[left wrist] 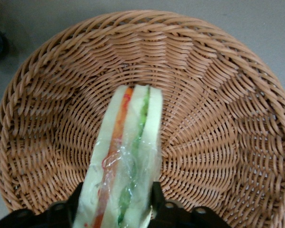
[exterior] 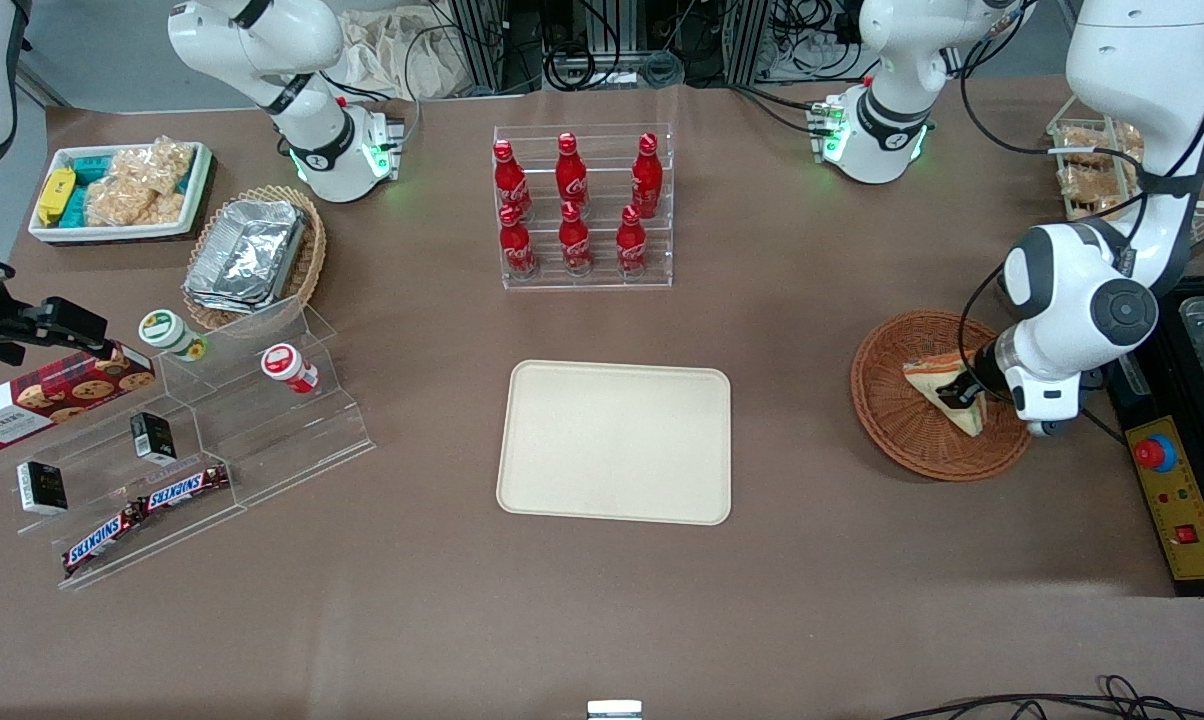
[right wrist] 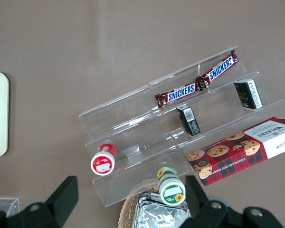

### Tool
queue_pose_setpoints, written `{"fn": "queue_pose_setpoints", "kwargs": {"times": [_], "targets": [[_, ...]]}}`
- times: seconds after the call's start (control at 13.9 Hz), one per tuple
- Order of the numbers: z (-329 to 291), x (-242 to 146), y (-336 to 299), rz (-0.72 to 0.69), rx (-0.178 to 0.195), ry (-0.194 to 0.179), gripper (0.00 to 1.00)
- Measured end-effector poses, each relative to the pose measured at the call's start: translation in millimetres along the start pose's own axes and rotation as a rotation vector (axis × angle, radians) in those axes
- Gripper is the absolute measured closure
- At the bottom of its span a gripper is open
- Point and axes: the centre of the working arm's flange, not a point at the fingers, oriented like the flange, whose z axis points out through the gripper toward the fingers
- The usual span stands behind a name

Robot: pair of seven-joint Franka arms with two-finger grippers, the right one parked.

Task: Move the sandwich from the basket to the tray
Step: 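Close the left gripper on the wrapped sandwich's crust edge, then lift the sandwich out of the basket and carry it toward the tray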

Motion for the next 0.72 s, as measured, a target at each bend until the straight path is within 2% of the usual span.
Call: {"fn": "queue_pose_setpoints", "kwargs": {"times": [0.14, 0.36, 0.58, 0.72], "targets": [[-4, 1, 2, 0.002, -0.007, 0.007, 0.62], [-23, 1, 7, 0.031, -0.015, 0.023, 0.79], [-74, -2, 24, 0.14, 0.033, -0.017, 0.82], [-127, -4, 47, 0.299, 0.045, -0.028, 0.82]]}}
